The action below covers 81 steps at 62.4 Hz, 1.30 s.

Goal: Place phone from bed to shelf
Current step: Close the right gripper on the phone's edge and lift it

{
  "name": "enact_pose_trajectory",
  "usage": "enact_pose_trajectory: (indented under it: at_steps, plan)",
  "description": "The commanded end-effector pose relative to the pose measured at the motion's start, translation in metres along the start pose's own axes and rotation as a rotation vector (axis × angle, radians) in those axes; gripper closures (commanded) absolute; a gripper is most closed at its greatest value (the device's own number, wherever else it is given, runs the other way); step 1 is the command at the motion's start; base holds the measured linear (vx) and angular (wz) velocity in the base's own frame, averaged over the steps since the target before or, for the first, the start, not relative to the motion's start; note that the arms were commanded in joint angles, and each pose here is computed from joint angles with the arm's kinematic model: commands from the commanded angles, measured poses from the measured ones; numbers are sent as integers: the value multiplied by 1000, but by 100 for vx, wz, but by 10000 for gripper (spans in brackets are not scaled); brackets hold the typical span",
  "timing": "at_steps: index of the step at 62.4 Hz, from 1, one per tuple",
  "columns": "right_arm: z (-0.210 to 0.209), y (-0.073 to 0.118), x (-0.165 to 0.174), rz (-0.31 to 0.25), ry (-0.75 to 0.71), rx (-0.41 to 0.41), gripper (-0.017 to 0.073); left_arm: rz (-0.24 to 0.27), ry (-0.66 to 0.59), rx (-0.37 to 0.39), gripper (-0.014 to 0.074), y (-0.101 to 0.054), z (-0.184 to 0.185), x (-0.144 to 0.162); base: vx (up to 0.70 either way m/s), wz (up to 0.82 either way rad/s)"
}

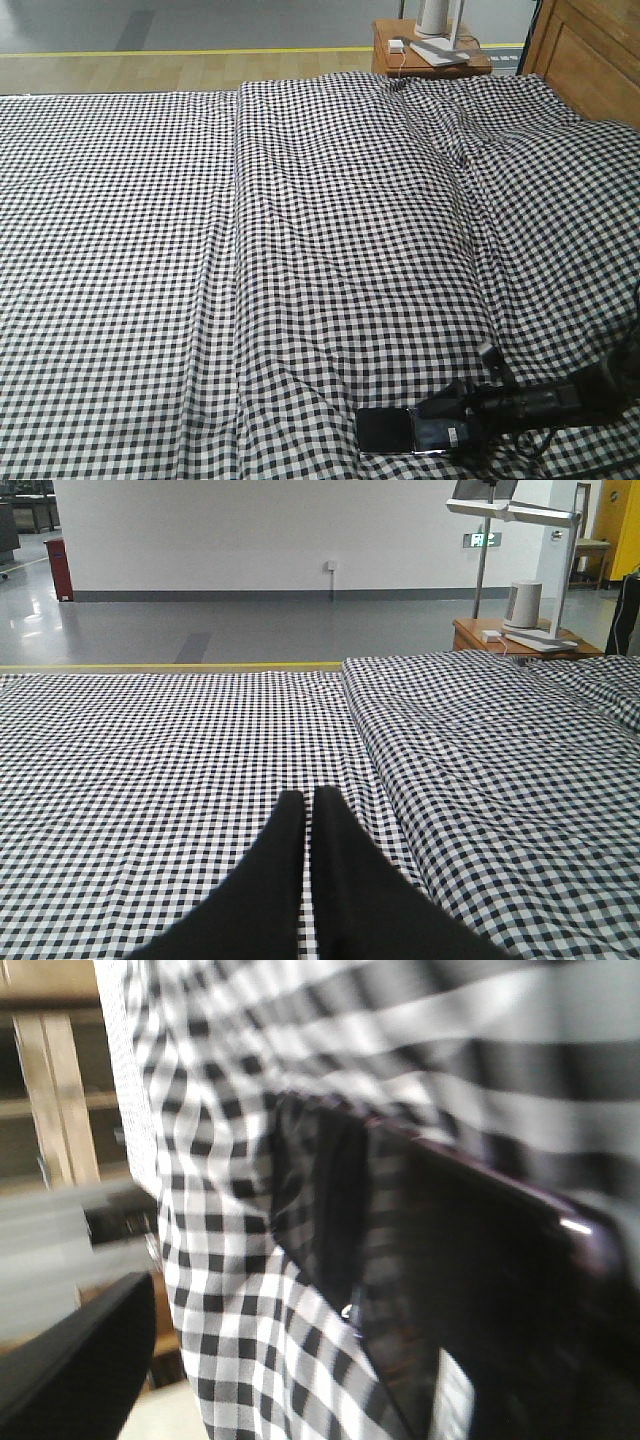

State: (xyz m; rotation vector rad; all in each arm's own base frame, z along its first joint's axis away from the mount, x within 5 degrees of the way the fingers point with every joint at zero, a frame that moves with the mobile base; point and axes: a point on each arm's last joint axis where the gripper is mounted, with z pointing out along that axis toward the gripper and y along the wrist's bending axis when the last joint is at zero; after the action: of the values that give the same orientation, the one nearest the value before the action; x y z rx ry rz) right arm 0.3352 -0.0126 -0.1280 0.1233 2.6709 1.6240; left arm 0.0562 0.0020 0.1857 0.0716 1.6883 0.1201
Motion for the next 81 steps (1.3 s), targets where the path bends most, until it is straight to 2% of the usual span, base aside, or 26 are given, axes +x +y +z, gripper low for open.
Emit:
enact_pose_trajectory:
  at_steps: [1, 12, 19, 27, 36, 43, 50, 58, 64, 78, 81]
  plan:
    - [2, 25, -10, -73, 18, -71, -40, -14, -107, -10, 592, 2, -3, -14, 0, 0]
    - [2, 26, -9, -72, 20, -76, 23, -14, -107, -10, 592, 2, -3, -14, 0, 0]
    - [-2, 24, -10, -67, 8, -75, 102, -14, -107, -10, 592, 2, -3, -14, 0, 0]
    - [-5, 22, -10, -61, -5, -72, 232, -14, -107, -10, 592, 2, -3, -14, 0, 0]
    - [-9, 19, -10, -58, -17, -63, 430, -14, -107, -10, 592, 2, -3, -14, 0, 0]
    - [-13, 19, -10, -70, -21, -86, 571, -14, -107, -10, 592, 2, -3, -14, 0, 0]
    - [-19, 23, -9, -98, -25, -146, 571, -14, -107, -10, 592, 2, -3, -14, 0, 0]
    - [-27, 27, -11, -98, -19, -136, 571, -14, -107, -10, 592, 2, -3, -14, 0, 0]
    - [-34, 37, -12, -127, -4, -125, 568, -14, -107, -10, 592, 2, -3, -14, 0, 0]
    - [-60, 80, -20, -213, -27, -95, 564, -14, -107, -10, 592, 2, -3, -14, 0, 0]
    - [-68, 95, -23, -241, -40, -85, 563, -14, -107, -10, 592, 2, -3, -14, 0, 0]
